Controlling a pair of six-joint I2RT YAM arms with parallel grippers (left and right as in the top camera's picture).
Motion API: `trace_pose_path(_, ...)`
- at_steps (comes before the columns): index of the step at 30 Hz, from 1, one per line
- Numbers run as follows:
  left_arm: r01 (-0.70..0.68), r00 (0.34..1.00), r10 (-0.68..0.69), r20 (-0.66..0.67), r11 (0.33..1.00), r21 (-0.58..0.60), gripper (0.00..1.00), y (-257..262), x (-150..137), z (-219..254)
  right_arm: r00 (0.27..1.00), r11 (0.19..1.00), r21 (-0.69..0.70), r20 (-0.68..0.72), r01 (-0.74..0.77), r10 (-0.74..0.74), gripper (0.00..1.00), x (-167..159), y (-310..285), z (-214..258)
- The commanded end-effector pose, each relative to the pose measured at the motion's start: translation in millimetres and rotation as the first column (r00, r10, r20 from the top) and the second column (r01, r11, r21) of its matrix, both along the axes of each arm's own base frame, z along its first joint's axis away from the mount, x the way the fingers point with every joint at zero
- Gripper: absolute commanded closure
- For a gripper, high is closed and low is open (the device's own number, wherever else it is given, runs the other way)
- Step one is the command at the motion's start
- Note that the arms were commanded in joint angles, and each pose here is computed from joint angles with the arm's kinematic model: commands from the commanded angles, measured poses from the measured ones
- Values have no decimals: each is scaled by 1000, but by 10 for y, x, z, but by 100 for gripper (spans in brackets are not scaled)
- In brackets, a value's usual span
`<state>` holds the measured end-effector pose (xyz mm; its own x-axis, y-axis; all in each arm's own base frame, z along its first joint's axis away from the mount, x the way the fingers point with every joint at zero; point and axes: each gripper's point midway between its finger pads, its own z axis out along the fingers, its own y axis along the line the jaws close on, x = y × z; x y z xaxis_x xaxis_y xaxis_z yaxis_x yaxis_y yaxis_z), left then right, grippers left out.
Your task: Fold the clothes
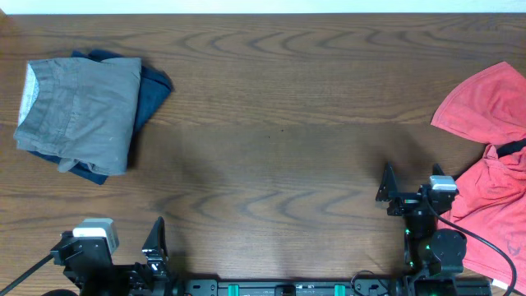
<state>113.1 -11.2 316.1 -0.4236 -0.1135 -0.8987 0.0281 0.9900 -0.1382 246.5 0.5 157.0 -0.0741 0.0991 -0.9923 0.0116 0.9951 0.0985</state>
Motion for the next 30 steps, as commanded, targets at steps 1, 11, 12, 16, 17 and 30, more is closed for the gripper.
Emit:
trace_pose_path(1,-14,1000,14,6,1000,-3,2,20,0,11,1000,1000,-15,1,0,0,1,-3,-10,-2)
trace_pose_path(11,-14,1000,14,6,1000,-3,2,20,0,11,1000,1000,-15,1,0,0,1,-3,-10,-2)
trace_pose_path(12,-14,1000,14,6,1000,-3,2,20,0,11,1000,1000,-15,1,0,0,1,-3,-10,-2)
trace_pose_path(16,-27,999,27,-42,1000,10,2,46,-48,-97,1000,1000,-15,1,0,0,1,-3,-10,-2)
trace_pose_path(17,-38,997,38,-64,999,13,2,59,-65,-152,1000,1000,-15,1,0,0,1,-3,-10,-2)
trace_pose_path(30,-188,976,188,-113,982,17,2,265,376,-976,1000,1000,-15,1,0,0,1,-3,-10,-2)
